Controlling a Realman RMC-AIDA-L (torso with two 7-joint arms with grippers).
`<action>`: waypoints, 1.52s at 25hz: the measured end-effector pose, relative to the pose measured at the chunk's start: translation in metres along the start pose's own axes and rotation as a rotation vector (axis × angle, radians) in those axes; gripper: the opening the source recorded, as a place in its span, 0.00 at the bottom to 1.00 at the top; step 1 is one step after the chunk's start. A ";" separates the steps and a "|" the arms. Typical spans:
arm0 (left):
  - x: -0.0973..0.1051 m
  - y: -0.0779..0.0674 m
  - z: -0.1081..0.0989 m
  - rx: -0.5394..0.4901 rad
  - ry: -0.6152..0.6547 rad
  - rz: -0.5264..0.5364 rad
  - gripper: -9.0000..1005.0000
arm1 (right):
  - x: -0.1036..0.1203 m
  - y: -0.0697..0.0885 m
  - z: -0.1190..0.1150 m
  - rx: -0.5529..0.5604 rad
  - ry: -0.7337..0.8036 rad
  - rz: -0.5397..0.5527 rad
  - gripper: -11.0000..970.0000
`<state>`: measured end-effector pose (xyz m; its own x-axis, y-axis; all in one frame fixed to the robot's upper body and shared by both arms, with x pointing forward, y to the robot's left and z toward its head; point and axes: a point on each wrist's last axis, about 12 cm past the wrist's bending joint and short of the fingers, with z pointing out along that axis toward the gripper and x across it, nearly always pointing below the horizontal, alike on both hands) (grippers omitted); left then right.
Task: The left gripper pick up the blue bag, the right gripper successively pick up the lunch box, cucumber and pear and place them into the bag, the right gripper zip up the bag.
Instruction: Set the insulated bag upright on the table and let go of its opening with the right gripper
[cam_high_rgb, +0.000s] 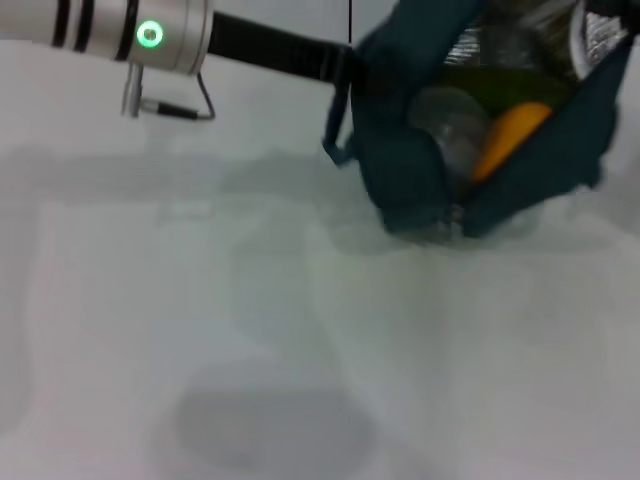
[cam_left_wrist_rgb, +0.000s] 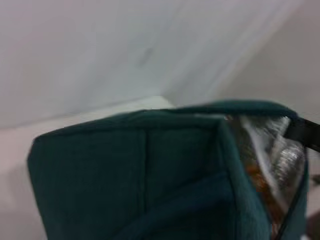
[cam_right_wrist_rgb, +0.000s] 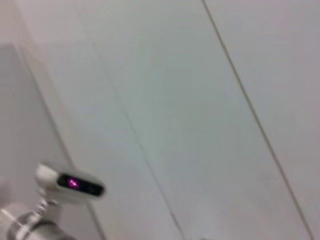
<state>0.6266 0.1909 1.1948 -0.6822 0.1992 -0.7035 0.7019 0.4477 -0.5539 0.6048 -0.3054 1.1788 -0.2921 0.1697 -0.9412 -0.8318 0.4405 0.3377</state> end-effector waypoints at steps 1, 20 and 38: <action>0.004 -0.004 -0.002 0.046 0.006 -0.022 0.05 | -0.003 0.001 -0.002 -0.014 -0.004 0.004 0.02; 0.055 -0.016 -0.006 0.392 -0.024 -0.251 0.05 | 0.001 0.027 0.000 -0.247 0.046 0.168 0.02; 0.075 0.010 0.010 0.193 -0.078 -0.214 0.06 | 0.042 0.023 0.009 -0.164 0.108 0.255 0.03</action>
<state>0.5843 0.2011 1.1320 -0.8061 0.0473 -0.5899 0.5753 0.2968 -0.7622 0.5774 -0.2806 1.1469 -0.5422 0.1580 -0.8253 -0.7877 0.2462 0.5647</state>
